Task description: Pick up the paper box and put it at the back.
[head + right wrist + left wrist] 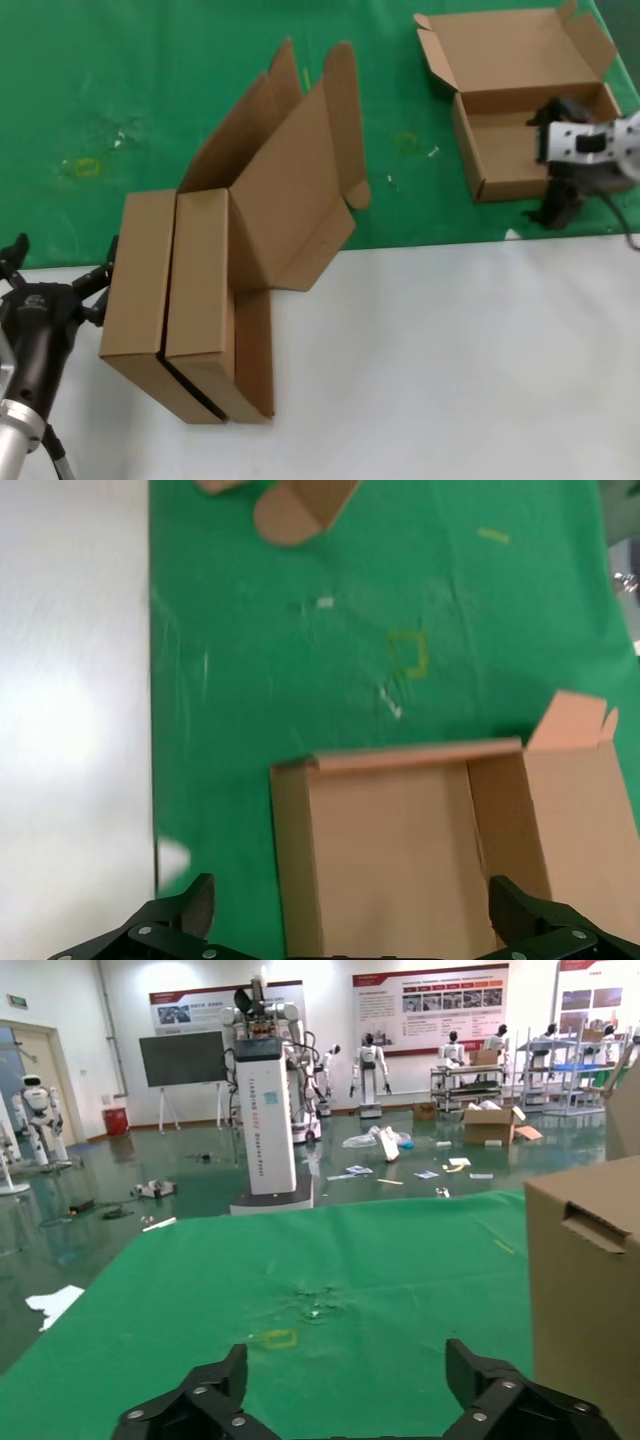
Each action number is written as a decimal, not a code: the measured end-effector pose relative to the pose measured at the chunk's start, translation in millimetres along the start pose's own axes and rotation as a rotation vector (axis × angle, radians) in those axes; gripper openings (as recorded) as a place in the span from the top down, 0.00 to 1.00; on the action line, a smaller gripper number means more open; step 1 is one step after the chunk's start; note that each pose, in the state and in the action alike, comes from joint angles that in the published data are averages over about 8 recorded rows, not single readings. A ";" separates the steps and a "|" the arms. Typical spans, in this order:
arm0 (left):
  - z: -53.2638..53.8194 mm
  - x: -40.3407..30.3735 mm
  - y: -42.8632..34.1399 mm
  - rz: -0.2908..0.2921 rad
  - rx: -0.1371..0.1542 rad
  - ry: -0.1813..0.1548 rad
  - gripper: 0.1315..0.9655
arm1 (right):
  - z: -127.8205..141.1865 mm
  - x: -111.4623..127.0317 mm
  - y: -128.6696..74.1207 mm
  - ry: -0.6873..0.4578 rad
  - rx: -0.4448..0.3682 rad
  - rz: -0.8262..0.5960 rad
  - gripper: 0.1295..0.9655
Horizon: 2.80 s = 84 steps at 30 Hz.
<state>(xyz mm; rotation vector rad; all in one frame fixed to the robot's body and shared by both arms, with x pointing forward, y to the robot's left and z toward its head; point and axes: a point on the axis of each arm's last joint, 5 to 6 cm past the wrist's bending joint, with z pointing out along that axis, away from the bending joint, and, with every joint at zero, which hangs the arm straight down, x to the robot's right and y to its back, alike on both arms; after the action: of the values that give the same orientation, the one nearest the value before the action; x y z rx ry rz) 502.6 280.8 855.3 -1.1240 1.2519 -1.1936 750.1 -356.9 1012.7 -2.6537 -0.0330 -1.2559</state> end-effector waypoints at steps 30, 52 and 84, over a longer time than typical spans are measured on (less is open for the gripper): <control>-0.2 0.2 0.1 0.000 -0.001 0.000 0.02 | 41.9 -136.3 -60.6 0.289 0.277 0.482 0.00; -0.3 0.3 0.2 0.000 -0.001 0.000 0.00 | -6.9 -228.7 -74.3 0.492 0.385 0.956 0.00; -0.4 0.4 0.2 0.000 -0.001 0.000 0.00 | -60.9 -273.3 -73.8 0.621 0.411 1.236 0.00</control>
<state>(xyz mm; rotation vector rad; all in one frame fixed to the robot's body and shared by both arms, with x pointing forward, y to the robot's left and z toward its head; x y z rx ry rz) 502.3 280.4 855.1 -1.1250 1.2526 -1.1929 521.5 -278.1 853.5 -1.3147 1.0916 -1.2504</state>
